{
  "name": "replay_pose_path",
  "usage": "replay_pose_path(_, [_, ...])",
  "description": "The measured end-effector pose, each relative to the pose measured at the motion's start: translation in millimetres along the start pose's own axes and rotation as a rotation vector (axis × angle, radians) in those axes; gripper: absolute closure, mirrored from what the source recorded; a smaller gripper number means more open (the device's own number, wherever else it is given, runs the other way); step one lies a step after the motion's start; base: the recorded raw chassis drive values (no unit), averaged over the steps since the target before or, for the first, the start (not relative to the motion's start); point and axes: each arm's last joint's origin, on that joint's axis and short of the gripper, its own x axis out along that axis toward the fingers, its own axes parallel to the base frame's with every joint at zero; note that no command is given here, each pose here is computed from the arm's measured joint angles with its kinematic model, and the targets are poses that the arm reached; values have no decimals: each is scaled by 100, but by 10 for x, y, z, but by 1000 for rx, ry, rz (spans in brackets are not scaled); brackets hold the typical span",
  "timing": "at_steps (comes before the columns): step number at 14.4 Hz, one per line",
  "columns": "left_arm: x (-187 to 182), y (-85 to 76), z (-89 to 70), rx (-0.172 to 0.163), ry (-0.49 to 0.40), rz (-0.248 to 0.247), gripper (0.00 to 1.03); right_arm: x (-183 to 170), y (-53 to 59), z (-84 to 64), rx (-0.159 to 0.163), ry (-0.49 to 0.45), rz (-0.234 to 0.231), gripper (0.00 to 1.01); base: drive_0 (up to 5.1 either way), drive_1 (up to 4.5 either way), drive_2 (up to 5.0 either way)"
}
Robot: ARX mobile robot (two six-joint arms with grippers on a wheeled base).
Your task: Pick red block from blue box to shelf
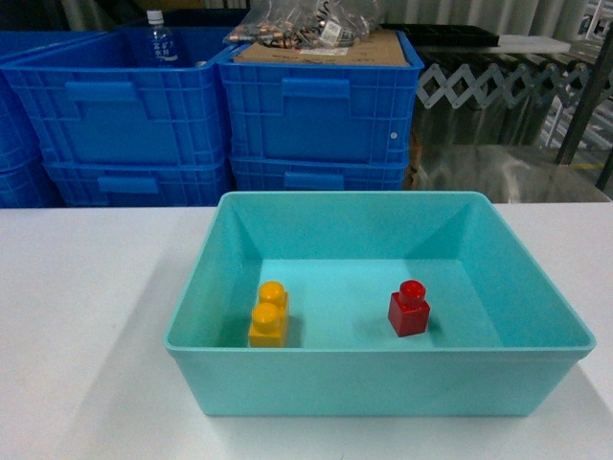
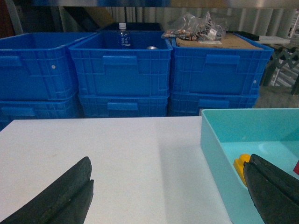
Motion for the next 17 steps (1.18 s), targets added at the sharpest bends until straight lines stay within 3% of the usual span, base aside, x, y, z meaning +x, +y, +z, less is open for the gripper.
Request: replay_pose_path(17, [0, 0, 0, 0, 0, 0, 5, 0, 0, 0, 0, 0, 0, 3, 0, 0, 0])
